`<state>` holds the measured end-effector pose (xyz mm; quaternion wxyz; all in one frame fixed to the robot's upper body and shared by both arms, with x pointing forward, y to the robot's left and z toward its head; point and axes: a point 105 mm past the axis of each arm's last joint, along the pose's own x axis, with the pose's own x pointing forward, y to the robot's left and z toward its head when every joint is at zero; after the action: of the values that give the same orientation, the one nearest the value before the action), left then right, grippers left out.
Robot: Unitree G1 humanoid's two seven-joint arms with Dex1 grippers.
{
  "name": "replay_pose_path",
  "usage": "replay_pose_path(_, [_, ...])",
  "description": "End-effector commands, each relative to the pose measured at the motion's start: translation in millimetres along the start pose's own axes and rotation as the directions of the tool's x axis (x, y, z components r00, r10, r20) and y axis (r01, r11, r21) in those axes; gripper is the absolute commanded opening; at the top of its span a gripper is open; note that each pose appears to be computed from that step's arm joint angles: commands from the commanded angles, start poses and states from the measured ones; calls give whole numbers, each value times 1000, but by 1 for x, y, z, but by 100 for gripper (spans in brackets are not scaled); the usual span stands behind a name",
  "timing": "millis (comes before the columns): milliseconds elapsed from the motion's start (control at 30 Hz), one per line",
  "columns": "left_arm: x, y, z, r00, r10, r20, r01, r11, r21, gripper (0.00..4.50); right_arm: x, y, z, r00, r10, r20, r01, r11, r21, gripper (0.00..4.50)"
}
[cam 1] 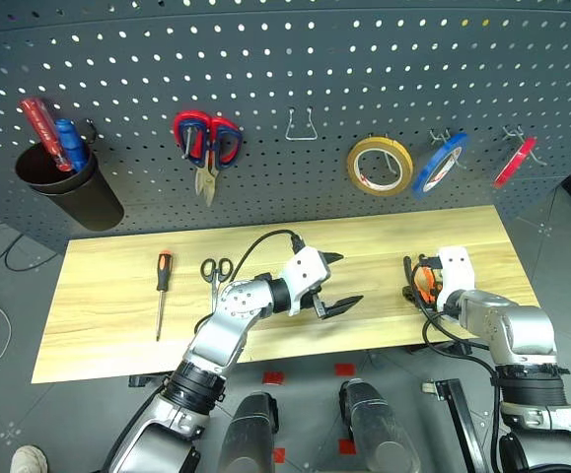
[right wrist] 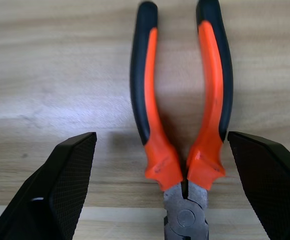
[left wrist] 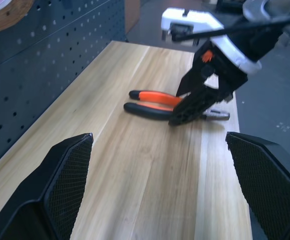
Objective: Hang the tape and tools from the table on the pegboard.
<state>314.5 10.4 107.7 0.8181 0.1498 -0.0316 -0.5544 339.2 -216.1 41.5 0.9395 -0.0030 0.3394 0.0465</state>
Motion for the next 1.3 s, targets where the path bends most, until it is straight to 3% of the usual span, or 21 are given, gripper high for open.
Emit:
replay_pose_path(33, [8,-4,10,999,-31,31,31,999,19,450,-1,-5,8,999,-12,34,12,1000,-7,449])
replay_pose_path(567, [7,-5,9,999,-47,25,47,999,17,450,13,-5,18,999,31,24,-28,995,-99,449])
replay_pose_path(667, [7,-5,9,999,-45,25,45,999,16,450,13,-7,17,999,29,16,-27,994,-102,389])
replay_pose_path(767, [7,-4,8,999,-41,24,41,999,17,450,12,-8,19,1000,21,15,-19,994,-109,298])
replay_pose_path(1067, [0,3,14,999,-28,35,27,999,32,450,1,-9,37,995,27,92,-9,982,-189,295])
replay_pose_path(1300, [-33,-8,21,999,-28,45,27,999,18,450,-35,31,46,959,179,222,-130,968,-217,295])
